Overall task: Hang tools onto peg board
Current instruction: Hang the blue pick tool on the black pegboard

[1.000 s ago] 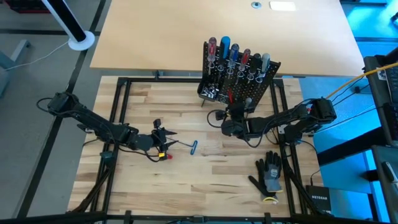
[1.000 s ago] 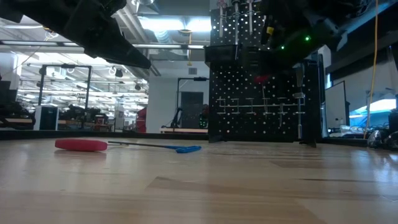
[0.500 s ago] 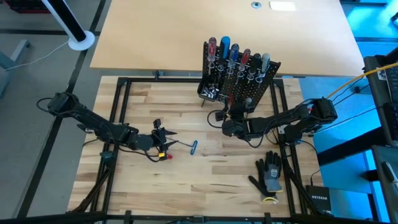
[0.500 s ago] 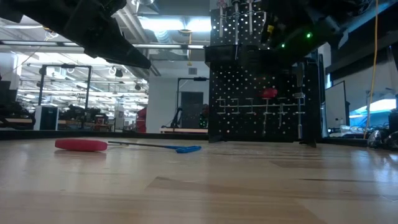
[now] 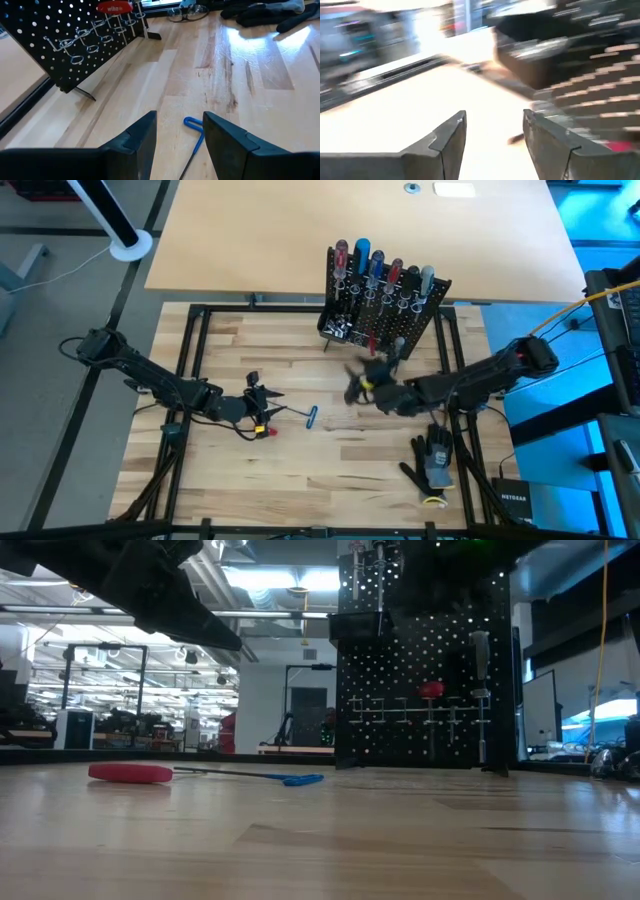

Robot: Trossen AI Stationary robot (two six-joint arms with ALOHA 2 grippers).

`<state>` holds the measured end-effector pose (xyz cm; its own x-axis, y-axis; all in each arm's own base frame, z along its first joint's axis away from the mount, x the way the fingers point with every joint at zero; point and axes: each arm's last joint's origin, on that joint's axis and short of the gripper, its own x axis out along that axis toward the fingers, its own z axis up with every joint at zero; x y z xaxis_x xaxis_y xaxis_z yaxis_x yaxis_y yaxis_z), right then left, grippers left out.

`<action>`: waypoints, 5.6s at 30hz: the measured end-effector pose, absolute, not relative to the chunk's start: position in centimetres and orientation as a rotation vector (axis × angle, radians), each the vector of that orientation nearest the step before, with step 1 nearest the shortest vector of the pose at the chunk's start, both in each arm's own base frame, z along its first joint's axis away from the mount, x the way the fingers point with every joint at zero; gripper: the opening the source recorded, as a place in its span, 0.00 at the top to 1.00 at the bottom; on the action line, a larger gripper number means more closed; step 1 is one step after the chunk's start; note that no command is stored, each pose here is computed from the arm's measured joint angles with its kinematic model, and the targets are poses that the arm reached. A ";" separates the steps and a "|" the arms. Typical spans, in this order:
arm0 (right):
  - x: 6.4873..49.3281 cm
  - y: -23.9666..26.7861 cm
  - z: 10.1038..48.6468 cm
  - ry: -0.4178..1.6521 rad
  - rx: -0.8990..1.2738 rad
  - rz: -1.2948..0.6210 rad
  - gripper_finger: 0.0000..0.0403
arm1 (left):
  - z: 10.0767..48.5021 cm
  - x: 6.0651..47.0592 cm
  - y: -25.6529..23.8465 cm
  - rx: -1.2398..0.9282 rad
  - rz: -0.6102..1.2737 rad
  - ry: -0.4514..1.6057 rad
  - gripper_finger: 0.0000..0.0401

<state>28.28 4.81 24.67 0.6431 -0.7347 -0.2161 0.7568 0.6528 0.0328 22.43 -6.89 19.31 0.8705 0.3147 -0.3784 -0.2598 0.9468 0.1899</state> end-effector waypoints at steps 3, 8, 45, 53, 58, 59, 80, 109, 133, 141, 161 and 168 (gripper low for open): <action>28.2 7.3 25.0 0.247 0.172 -0.593 0.52 | 19.2 22.4 -6.9 0.114 0.281 0.426 0.63; 27.6 11.3 24.0 0.332 0.205 -0.327 0.52 | 19.1 22.8 -6.5 0.074 0.184 0.448 0.63; 27.1 15.7 19.9 0.371 0.116 -0.380 0.52 | 10.3 30.0 -0.5 0.018 -0.065 0.829 0.78; 27.1 15.7 19.9 0.367 0.113 -0.387 0.52 | 9.2 29.9 0.9 -0.046 -0.141 0.860 0.97; 27.1 15.7 19.8 0.369 0.111 -0.388 0.52 | 9.0 29.9 0.8 -0.021 -0.156 0.868 0.99; 27.1 15.7 19.8 0.369 0.111 -0.388 0.52 | 9.2 29.9 0.8 -0.021 -0.153 0.864 0.99; 27.2 15.7 20.0 0.354 0.126 -0.384 0.52 | 19.2 28.4 -4.4 0.260 -0.066 0.465 1.00; 33.2 11.0 28.7 -0.245 0.058 -0.406 0.52 | 29.2 26.5 -4.8 0.314 0.374 -0.244 1.00; 35.8 9.0 32.1 -0.312 0.018 -0.526 0.52 | 29.3 26.4 -5.1 0.314 0.414 -0.241 1.00; 35.8 8.9 32.2 -0.322 0.028 -0.520 0.64 | 29.3 26.3 -5.2 0.306 0.404 -0.251 1.00; 35.1 9.8 32.7 -0.282 -0.107 -0.593 0.96 | 29.2 26.3 -5.6 0.303 0.377 -0.242 0.90; 32.4 13.3 33.7 -0.165 -0.208 -0.717 0.95 | 29.2 25.4 -5.9 0.308 0.340 -0.137 0.70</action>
<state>32.41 13.31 33.74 0.7421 -0.6330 0.2206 0.6657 0.7344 -0.1323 25.40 -5.92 29.17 0.9343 0.3060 0.1829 -0.3474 0.8968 0.2740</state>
